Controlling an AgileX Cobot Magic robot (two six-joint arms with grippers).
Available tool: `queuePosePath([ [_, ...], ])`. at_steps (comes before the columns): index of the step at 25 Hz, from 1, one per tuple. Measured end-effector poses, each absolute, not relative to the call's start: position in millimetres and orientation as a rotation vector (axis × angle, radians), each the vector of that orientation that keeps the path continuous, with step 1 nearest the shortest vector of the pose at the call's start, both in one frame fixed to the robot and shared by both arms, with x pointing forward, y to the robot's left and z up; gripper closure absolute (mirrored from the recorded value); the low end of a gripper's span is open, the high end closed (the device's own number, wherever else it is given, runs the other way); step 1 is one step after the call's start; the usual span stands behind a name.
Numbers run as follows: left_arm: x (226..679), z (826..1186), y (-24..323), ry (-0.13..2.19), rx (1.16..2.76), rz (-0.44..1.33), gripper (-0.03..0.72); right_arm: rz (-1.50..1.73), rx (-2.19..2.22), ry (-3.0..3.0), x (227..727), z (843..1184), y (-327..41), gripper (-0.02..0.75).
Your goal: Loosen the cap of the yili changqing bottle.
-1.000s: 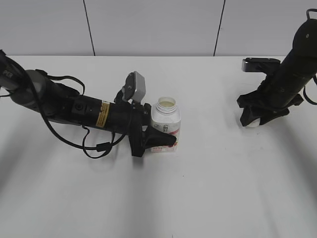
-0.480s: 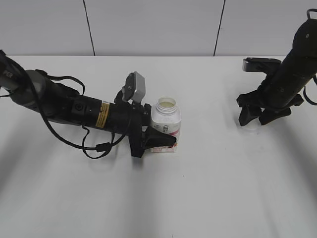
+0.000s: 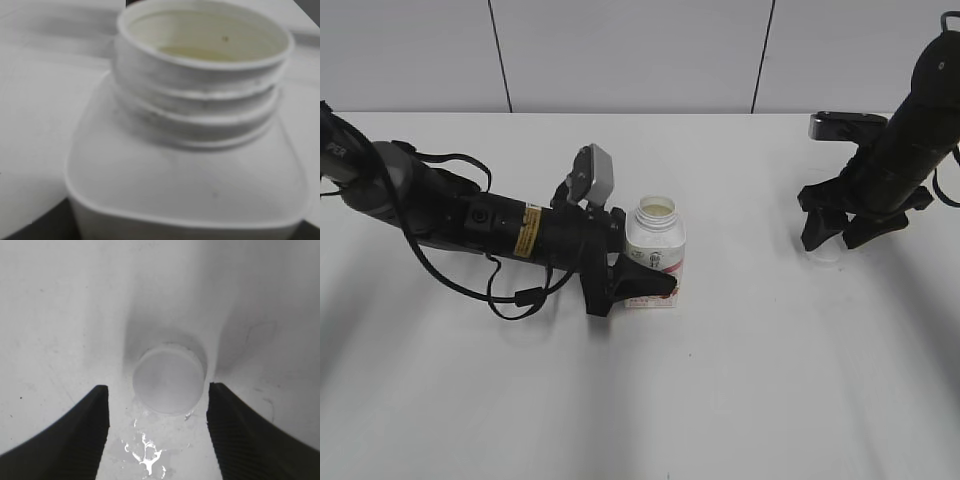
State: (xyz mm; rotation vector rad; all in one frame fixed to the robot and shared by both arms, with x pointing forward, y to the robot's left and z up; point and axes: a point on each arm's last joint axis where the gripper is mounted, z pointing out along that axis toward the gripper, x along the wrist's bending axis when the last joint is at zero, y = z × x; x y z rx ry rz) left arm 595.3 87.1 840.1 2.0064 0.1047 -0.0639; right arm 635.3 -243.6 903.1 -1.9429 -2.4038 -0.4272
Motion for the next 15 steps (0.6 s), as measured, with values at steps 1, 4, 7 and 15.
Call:
queuePosePath([
  [1,595.4,840.2,87.1,0.107,2.005,-0.063,0.263,-0.426,-1.942,-2.403,635.2,903.1,-243.6,0.247],
  [4,595.6,839.6,87.0,0.120,2.002,-0.067,0.244,-0.427,-1.943,-2.402,635.2,903.1,-243.6,0.247],
  [7,595.7,839.8,86.8,0.136,1.994,-0.077,0.207,-0.428,-1.945,-2.400,635.2,903.1,-243.5,0.246],
  [15,598.0,841.5,86.1,0.177,1.970,-0.071,0.110,-0.428,-1.945,-2.400,635.2,903.1,-243.5,0.246],
])
